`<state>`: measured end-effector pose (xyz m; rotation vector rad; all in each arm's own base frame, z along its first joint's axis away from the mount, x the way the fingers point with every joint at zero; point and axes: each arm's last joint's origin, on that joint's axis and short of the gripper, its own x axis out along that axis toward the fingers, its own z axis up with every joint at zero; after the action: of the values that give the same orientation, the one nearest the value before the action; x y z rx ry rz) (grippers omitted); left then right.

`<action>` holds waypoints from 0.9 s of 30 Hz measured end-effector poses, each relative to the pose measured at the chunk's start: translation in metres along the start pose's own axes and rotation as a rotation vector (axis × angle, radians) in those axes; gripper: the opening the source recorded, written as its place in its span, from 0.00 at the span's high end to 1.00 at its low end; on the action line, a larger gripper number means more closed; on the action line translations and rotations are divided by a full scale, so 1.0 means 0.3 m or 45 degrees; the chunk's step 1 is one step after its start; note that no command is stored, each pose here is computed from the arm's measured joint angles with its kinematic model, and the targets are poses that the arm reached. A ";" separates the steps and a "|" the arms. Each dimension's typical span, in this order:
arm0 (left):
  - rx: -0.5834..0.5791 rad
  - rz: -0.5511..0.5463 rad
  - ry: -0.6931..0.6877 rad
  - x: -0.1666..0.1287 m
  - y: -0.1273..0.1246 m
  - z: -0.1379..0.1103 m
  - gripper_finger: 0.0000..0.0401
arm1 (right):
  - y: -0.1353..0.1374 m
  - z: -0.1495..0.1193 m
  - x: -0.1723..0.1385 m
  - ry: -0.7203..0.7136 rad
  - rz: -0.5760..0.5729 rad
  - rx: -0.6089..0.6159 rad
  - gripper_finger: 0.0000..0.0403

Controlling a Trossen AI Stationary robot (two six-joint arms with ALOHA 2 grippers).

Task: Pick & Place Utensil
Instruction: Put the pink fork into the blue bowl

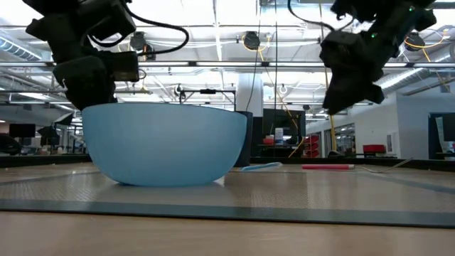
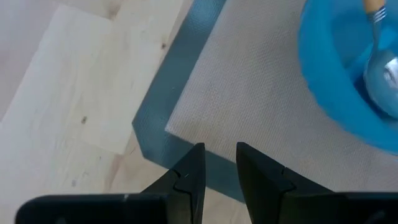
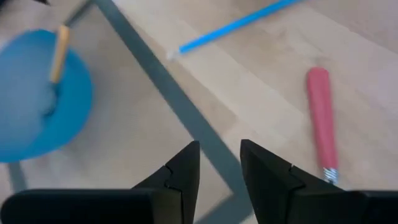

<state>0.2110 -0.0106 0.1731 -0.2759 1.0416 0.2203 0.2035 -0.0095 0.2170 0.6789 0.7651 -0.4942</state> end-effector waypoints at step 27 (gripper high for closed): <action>-0.094 -0.067 -0.067 -0.037 -0.005 0.008 0.77 | -0.133 0.168 0.180 0.554 -0.159 -0.229 0.70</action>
<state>0.2080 -0.0116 0.1840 -0.3617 0.9746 0.2179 0.2355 -0.0813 0.1877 0.5778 1.2521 -0.3881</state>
